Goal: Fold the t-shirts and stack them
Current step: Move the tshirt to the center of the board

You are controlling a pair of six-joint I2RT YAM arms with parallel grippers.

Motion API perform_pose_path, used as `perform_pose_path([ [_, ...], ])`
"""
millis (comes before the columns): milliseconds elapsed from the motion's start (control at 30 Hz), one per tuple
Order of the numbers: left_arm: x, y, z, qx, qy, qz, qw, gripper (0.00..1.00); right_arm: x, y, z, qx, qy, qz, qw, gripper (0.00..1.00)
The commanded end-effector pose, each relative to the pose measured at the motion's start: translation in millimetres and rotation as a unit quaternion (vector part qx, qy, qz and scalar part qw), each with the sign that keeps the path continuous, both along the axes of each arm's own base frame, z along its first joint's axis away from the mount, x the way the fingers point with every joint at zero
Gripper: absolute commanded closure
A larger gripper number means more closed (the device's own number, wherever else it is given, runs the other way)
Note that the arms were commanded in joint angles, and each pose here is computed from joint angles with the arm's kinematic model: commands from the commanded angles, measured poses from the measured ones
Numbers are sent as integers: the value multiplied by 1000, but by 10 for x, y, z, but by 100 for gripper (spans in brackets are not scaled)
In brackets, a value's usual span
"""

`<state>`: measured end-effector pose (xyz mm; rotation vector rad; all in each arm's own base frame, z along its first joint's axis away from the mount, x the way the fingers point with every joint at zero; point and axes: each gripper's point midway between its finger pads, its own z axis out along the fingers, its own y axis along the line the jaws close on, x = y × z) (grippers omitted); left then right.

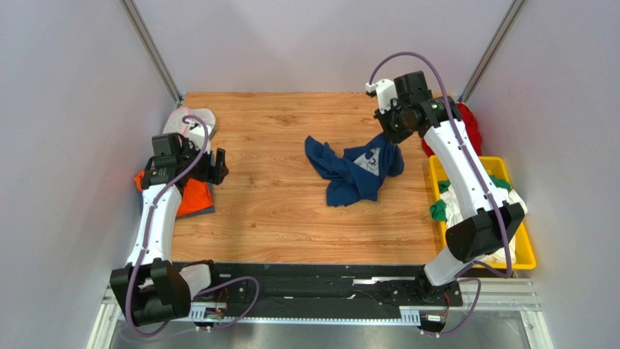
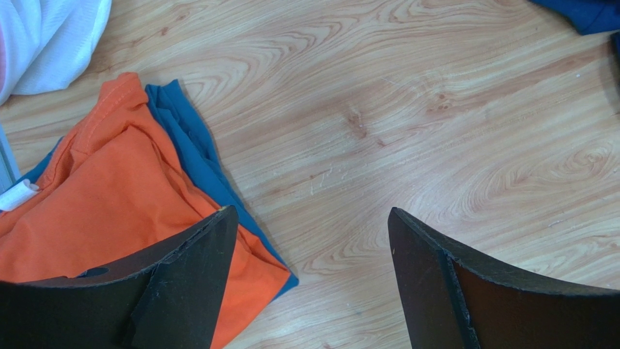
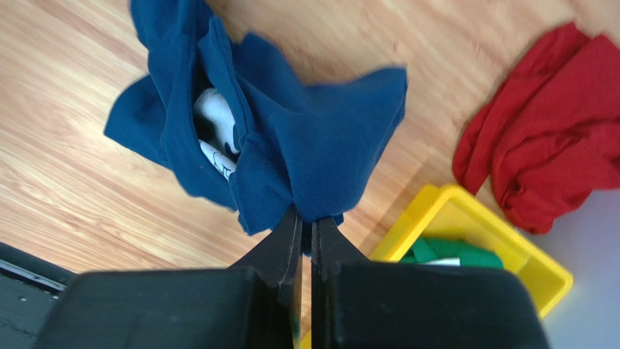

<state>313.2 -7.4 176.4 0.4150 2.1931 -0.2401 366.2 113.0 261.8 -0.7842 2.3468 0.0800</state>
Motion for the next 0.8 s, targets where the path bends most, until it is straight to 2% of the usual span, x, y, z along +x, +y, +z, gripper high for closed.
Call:
perform_pose_path([
  [0,140,-35,184,0,-28,-19,999,15,62,-359,-204,-62,-20,-54,996,92],
  [67,167,-47,163,1,-24,-22,999,15,38,-443,-326,-78,-7,-67,995,67],
  [133,191,-76,156,2,-22,-29,999,14,-3,-520,-468,-94,9,-81,992,45],
  [167,222,-135,150,0,-19,-39,999,14,-20,-525,-481,-93,10,-84,992,38],
  [200,239,-186,147,-4,-17,-48,999,14,-47,-490,-514,-86,16,-79,993,18],
  [233,245,-252,142,-10,-13,-59,998,14,-74,-462,-562,-77,24,-79,994,8],
  [400,448,-954,267,-36,0,-158,987,16,-157,-195,-607,-12,43,-46,998,4],
  [433,554,-1055,442,-35,-16,-167,985,16,-173,-172,-638,-7,49,-44,998,4],
  [500,695,-1334,371,-32,3,-194,980,16,-231,-83,-692,9,66,-30,997,4],
  [667,1132,-1951,375,-29,28,-238,970,19,-481,-34,-957,-2,110,-5,994,5],
  [700,1239,-2031,495,-25,14,-245,969,20,-503,-43,-989,-5,112,-3,994,5],
  [767,1389,-2196,223,-10,38,-251,967,21,-589,-81,-1064,-12,121,1,993,5],
])
